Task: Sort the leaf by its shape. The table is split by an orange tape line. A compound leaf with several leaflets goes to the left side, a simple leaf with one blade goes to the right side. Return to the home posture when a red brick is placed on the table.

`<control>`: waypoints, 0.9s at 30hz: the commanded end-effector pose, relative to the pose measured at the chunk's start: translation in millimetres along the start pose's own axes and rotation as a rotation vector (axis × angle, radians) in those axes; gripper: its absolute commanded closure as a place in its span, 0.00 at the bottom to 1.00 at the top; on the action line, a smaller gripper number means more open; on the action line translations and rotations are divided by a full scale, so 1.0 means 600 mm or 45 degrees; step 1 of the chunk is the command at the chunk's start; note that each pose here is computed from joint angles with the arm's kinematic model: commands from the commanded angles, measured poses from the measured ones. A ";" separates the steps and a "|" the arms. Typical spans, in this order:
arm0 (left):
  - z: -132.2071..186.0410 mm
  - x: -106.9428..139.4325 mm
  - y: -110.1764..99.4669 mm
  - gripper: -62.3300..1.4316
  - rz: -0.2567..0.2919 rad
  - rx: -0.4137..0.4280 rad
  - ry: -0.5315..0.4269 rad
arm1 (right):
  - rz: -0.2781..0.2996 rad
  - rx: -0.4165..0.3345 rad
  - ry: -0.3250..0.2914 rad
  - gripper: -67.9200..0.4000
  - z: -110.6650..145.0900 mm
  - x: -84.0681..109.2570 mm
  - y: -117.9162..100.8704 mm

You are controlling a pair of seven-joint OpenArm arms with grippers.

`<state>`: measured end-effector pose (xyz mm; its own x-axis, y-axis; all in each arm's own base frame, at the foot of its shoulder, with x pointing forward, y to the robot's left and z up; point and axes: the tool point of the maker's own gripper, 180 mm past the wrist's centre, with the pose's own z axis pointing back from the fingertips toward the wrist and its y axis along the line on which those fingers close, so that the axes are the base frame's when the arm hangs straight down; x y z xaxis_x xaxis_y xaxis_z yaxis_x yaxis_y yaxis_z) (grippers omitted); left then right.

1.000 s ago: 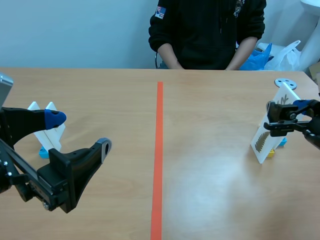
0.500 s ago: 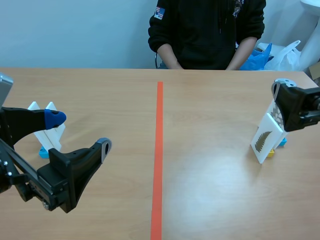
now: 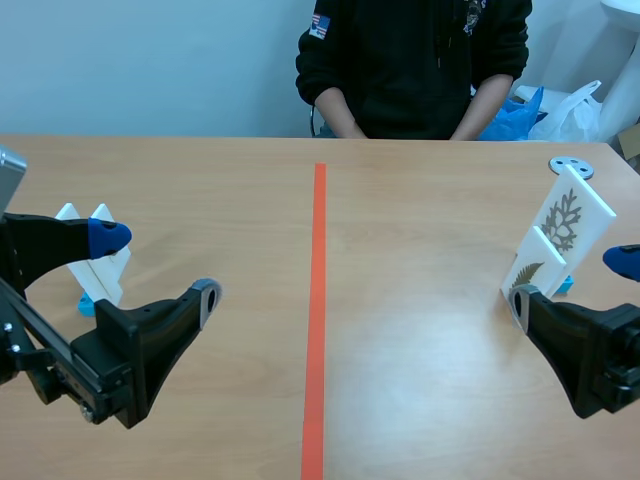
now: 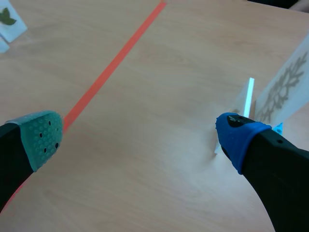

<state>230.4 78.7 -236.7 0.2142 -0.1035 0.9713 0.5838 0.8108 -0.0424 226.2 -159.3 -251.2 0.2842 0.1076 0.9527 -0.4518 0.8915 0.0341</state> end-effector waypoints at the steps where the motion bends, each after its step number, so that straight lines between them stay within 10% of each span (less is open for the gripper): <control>1: 0.000 0.009 0.000 0.00 -0.002 -0.006 -0.028 | 0.024 0.022 -0.056 0.00 -0.002 0.026 0.007; 27: 0.000 0.009 0.000 0.00 -0.002 -0.006 -0.029 | 0.020 0.040 -0.117 0.00 -0.001 0.048 0.016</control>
<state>230.4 78.7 -236.7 0.2142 -0.1035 0.9713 0.5838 0.8108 -0.0424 226.5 -148.5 -231.5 0.2282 0.0844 0.9699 -0.4744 0.8796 0.0351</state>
